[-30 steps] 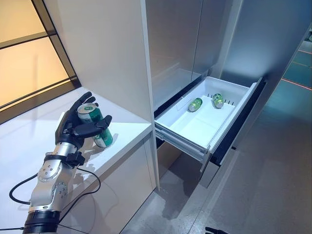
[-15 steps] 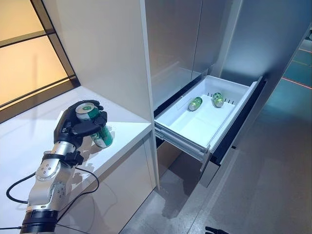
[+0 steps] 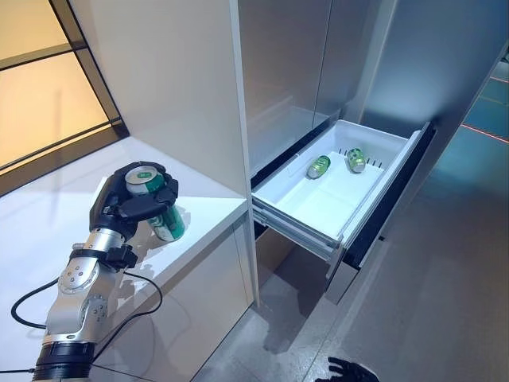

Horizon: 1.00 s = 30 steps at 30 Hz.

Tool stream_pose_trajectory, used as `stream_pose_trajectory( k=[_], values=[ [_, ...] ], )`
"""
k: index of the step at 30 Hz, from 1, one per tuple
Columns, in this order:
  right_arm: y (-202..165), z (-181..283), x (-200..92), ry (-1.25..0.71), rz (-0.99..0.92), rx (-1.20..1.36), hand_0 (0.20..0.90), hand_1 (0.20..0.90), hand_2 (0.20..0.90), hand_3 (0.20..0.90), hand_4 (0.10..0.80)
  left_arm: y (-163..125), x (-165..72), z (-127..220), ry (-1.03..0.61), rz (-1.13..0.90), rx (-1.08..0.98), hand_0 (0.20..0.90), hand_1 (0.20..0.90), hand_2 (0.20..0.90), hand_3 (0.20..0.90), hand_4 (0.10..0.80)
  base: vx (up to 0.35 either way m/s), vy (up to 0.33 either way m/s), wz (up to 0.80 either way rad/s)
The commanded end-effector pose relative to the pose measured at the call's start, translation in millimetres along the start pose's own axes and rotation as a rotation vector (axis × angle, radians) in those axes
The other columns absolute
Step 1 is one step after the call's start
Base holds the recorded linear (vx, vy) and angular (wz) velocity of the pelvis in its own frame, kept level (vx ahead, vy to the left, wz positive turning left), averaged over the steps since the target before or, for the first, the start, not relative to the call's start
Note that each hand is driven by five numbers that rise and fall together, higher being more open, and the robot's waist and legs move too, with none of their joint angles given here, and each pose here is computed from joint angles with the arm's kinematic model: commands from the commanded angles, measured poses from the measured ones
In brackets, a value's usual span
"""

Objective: Put drinks into fridge and close the fridge

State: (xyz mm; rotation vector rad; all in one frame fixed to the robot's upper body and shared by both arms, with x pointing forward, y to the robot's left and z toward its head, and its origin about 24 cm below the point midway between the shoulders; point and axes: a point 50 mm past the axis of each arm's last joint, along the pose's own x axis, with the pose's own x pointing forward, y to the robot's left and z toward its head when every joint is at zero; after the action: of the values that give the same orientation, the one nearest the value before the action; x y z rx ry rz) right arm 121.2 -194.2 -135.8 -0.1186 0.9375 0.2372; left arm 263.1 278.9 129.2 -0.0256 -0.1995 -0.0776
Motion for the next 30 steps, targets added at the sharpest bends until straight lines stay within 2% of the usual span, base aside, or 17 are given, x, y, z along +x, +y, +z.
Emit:
stream_pose_trajectory(
  k=[1, 3, 4, 9, 15, 30],
  values=[
    [13.7, 84.9, 1.0, -0.348, 0.072, -0.128, 0.900, 0.900, 0.900, 0.900, 0.800, -38.8, 24.5, 106.3, -0.549, -0.281, 0.000, 0.300, 0.300, 0.300, 0.200, 0.100, -0.043, -0.024, 0.00],
    [21.9, 119.7, -15.4, -0.520, 0.151, -0.154, 0.900, 0.900, 0.900, 0.900, 0.800, -50.5, 19.6, 107.3, -0.587, -0.383, -0.029, 0.300, 0.300, 0.300, 0.200, 0.100, -0.038, -0.020, 0.01],
    [22.3, 122.5, -16.8, -0.527, 0.155, -0.155, 0.900, 0.900, 0.900, 0.900, 0.800, -51.1, 19.2, 107.1, -0.588, -0.388, -0.030, 0.300, 0.300, 0.300, 0.200, 0.100, -0.033, -0.013, 0.00],
    [24.5, 201.2, -73.7, -0.881, 0.320, -0.216, 0.900, 0.900, 0.900, 0.900, 0.800, -71.3, 1.6, 92.1, -0.616, -0.568, -0.021, 0.300, 0.300, 0.300, 0.200, 0.100, -0.030, 0.000, -0.02],
    [25.3, 252.1, -120.3, -1.136, 0.392, -0.268, 0.900, 0.900, 0.900, 0.900, 0.800, -85.0, -2.4, 85.8, -0.596, -0.682, -0.076, 0.300, 0.300, 0.300, 0.200, 0.100, -0.018, 0.008, -0.09],
    [63.1, 273.2, -137.4, -1.146, 0.731, -0.228, 0.900, 0.900, 0.900, 0.900, 0.800, -128.3, 2.6, 83.9, -0.529, -0.912, -0.165, 0.300, 0.300, 0.300, 0.200, 0.100, -0.002, 0.000, -0.01]
  ],
)
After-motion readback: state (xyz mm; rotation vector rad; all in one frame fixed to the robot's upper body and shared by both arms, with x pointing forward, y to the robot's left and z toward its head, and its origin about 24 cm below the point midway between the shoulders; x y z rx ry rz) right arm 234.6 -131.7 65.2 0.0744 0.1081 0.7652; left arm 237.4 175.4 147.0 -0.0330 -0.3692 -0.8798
